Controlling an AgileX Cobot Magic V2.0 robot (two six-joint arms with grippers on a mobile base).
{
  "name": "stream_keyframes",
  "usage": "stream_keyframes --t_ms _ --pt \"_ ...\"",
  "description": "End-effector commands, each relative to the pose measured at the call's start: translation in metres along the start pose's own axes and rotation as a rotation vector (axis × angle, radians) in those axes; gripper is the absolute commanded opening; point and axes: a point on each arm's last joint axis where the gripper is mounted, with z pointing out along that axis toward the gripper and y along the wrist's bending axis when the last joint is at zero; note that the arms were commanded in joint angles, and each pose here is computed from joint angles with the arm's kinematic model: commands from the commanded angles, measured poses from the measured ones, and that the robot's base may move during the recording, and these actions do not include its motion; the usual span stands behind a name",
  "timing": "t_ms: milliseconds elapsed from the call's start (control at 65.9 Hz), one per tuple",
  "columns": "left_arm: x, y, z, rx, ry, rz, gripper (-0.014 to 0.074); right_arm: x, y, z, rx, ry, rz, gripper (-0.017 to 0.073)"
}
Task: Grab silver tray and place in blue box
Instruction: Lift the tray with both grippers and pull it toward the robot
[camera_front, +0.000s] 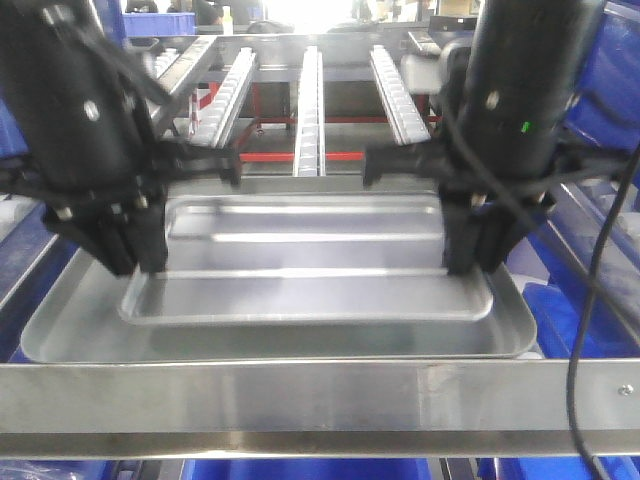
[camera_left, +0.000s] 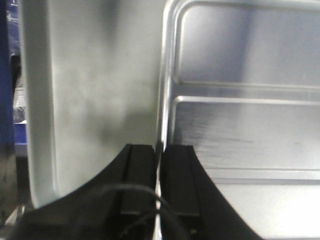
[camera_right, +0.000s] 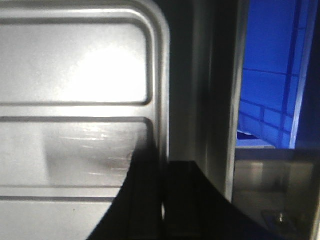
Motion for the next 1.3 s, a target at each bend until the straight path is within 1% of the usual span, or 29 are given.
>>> stream_keyframes --t_ms 0,46,91,167,228,303,334,470,561,607,652,668,698,728,743,789,819,880,895,941,956,1062,1290 --pt "-0.009 -0.002 -0.035 0.062 -0.082 -0.041 -0.0013 -0.007 0.004 -0.041 -0.074 -0.11 0.024 0.0058" --pt "-0.007 -0.002 -0.041 0.066 -0.088 -0.035 -0.0013 -0.005 0.006 -0.047 -0.084 -0.117 0.023 0.0058" --pt "-0.005 -0.004 -0.047 0.069 -0.089 -0.027 -0.0013 0.001 0.01 -0.054 -0.099 -0.122 0.004 0.0058" --pt "0.003 -0.004 -0.054 0.049 -0.081 0.001 -0.0013 0.011 0.015 -0.063 -0.116 -0.125 -0.014 0.0058" --pt "0.011 -0.003 -0.059 0.034 -0.07 -0.013 -0.0013 0.021 0.018 -0.068 -0.132 -0.125 -0.005 0.0058" --pt "0.022 -0.004 -0.068 0.054 -0.078 -0.021 -0.0013 0.032 0.018 -0.075 -0.137 -0.136 0.013 0.0058" --pt "0.027 -0.004 -0.071 0.06 -0.078 -0.027 -0.0013 0.037 0.017 -0.077 -0.137 -0.14 0.012 0.0058" --pt "0.045 -0.004 -0.085 0.1 -0.084 -0.027 -0.0013 0.06 0.012 -0.083 -0.146 -0.131 0.003 0.0058" --pt "0.058 -0.003 -0.09 0.109 -0.08 -0.034 -0.0013 0.075 0.009 -0.087 -0.161 -0.121 0.02 0.0058" --pt "0.064 -0.003 -0.092 0.114 -0.074 -0.024 -0.0013 0.083 0.008 -0.089 -0.166 -0.115 0.025 0.0058" --pt "0.072 -0.004 -0.093 0.105 -0.065 -0.013 -0.0013 0.09 0.006 -0.089 -0.163 -0.112 0.033 0.0058" --pt "0.073 -0.004 -0.094 0.105 -0.065 -0.016 -0.0013 0.092 0.006 -0.09 -0.166 -0.114 0.029 0.0058" --pt "0.078 -0.004 -0.095 0.097 -0.065 -0.004 -0.0013 0.096 0.005 -0.09 -0.158 -0.12 0.024 0.0058" --pt "0.082 -0.005 -0.095 0.087 -0.067 -0.001 -0.0013 0.1 0.004 -0.09 -0.151 -0.121 0.029 0.0058" --pt "0.083 -0.005 -0.096 0.087 -0.069 -0.009 -0.0013 0.103 0.004 -0.091 -0.149 -0.122 0.025 0.0058" --pt "0.089 -0.006 -0.098 0.075 -0.073 0.0 -0.0013 0.107 0.003 -0.092 -0.137 -0.128 0.026 0.0058" --pt "0.092 -0.006 -0.099 0.07 -0.078 -0.007 -0.0013 0.111 0.003 -0.093 -0.129 -0.128 0.018 0.0058" --pt "0.098 -0.009 -0.103 0.058 -0.096 0.01 -0.0013 0.117 0.004 -0.094 -0.115 -0.138 0.011 0.0058" --pt "0.099 -0.01 -0.103 0.057 -0.098 0.007 -0.0013 0.119 0.005 -0.095 -0.113 -0.139 0.002 0.0058" --pt "0.102 -0.012 -0.106 0.051 -0.123 0.027 -0.0013 0.122 0.008 -0.096 -0.112 -0.151 -0.012 0.0058" --pt "0.102 -0.013 -0.106 0.053 -0.127 0.024 -0.0013 0.123 0.008 -0.096 -0.113 -0.153 -0.015 0.0058" --pt "0.107 -0.018 -0.109 0.068 -0.143 0.049 -0.0013 0.127 0.013 -0.098 -0.125 -0.159 -0.033 0.0058" --pt "0.108 -0.019 -0.109 0.073 -0.141 0.053 -0.0013 0.128 0.013 -0.098 -0.125 -0.161 -0.036 0.0058"
